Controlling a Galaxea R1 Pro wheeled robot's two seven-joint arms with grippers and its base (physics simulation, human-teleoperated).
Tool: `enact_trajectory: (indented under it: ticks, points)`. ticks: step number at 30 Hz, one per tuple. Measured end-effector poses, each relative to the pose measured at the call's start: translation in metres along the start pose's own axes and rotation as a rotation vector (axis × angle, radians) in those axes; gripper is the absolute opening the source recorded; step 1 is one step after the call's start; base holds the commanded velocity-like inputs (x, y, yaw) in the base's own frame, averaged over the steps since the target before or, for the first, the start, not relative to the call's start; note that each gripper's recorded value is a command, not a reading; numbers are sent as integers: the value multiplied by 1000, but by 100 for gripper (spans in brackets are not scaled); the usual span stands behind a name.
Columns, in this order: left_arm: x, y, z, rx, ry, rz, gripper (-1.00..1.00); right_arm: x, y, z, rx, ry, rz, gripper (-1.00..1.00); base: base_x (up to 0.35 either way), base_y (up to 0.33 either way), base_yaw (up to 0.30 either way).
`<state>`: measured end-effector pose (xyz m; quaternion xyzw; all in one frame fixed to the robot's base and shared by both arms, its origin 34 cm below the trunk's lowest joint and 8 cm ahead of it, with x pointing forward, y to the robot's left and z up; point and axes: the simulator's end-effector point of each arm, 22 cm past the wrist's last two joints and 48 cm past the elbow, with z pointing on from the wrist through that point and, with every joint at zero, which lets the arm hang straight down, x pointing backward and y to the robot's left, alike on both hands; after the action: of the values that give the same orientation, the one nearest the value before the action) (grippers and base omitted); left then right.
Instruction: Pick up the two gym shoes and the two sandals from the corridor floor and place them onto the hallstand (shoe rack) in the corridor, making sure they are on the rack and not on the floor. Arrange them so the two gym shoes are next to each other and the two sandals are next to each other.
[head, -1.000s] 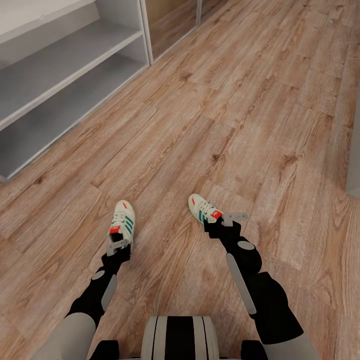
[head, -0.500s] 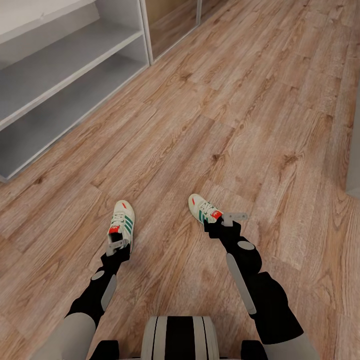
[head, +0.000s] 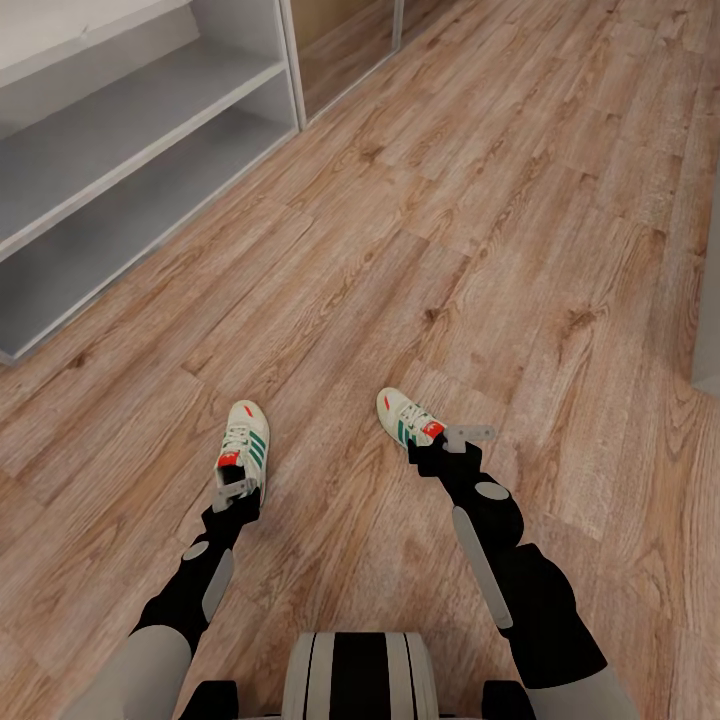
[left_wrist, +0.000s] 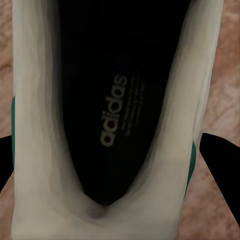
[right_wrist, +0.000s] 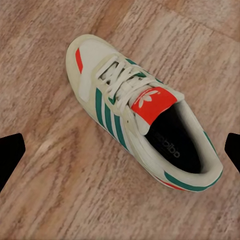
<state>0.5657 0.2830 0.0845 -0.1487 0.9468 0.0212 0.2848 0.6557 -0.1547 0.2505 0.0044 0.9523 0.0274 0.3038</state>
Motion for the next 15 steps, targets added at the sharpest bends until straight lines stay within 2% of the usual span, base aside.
enact_trajectory:
  ticks: [15]
  points:
    - [0, 0, 0, 1, 0, 0, -100, 0, -1, 0, 3, 0, 0, 100, 0, 0, 0]
